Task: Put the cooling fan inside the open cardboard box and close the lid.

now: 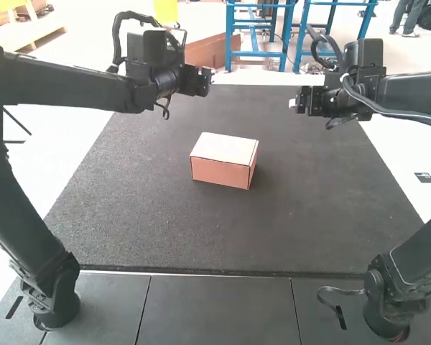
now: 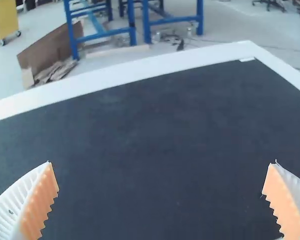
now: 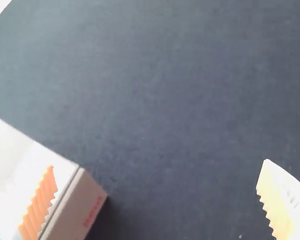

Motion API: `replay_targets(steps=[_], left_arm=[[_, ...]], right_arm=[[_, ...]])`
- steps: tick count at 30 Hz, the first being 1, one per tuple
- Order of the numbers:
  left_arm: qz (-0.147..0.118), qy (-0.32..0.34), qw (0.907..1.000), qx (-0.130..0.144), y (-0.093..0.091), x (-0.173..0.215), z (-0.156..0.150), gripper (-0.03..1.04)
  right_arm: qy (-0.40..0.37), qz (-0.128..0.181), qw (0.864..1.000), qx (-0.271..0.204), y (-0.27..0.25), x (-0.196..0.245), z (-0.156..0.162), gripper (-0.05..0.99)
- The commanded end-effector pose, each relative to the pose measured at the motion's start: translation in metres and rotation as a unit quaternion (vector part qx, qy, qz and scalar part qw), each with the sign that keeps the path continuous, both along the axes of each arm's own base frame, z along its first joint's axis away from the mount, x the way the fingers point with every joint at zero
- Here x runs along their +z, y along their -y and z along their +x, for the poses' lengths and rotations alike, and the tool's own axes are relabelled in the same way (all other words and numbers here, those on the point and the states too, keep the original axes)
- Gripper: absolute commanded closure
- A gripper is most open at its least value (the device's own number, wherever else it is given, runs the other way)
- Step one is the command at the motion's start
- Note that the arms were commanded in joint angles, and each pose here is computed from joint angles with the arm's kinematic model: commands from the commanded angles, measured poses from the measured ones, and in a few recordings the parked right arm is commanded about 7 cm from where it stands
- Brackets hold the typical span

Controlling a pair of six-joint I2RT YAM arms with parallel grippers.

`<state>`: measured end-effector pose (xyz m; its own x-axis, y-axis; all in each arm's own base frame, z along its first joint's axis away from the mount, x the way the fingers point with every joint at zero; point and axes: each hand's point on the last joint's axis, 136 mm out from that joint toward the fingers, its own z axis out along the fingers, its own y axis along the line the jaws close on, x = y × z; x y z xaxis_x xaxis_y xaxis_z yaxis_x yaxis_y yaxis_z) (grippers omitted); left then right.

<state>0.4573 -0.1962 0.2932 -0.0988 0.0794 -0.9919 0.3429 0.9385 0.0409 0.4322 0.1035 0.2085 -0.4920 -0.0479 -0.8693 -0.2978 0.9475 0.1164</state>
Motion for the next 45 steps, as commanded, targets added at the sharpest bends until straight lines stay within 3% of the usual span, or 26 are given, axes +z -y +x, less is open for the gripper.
replay_targets(steps=[1, 7, 11, 15, 27, 32, 39, 45], left_arm=[[-0.012, 0.012, 0.9998, -0.012, -0.004, -0.006, -0.017, 0.04], [-0.039, 0.075, 0.9962, -0.019, -0.016, 0.002, -0.045, 0.04], [-0.038, 0.072, 0.9966, -0.015, -0.024, -0.005, -0.056, 0.04], [-0.034, 0.072, 0.9968, 0.002, -0.044, -0.011, -0.066, 0.04], [-0.031, 0.077, 0.9956, 0.045, -0.103, -0.025, -0.105, 0.04], [-0.005, 0.080, 0.9958, 0.044, -0.112, -0.049, -0.136, 0.04], [0.010, 0.095, 0.9948, 0.034, -0.119, -0.070, -0.173, 0.04], [0.021, 0.096, 0.9948, 0.027, -0.121, -0.085, -0.191, 0.05]], right_arm=[[0.072, 0.004, 0.997, 0.006, 0.004, 0.049, 0.002, 0.02], [0.135, 0.062, 0.988, -0.049, 0.022, 0.081, 0.004, 0.02], [0.150, 0.062, 0.985, -0.059, 0.032, 0.082, -0.001, 0.02], [0.154, 0.060, 0.985, -0.054, 0.033, 0.074, -0.012, 0.02], [0.182, 0.077, 0.979, -0.054, 0.036, 0.065, -0.075, 0.02], [0.210, 0.087, 0.973, -0.043, 0.037, 0.065, -0.109, 0.02], [0.266, 0.092, 0.959, -0.043, 0.043, 0.070, -0.150, 0.02], [0.283, 0.067, 0.954, -0.067, 0.056, 0.052, -0.163, 0.02]])
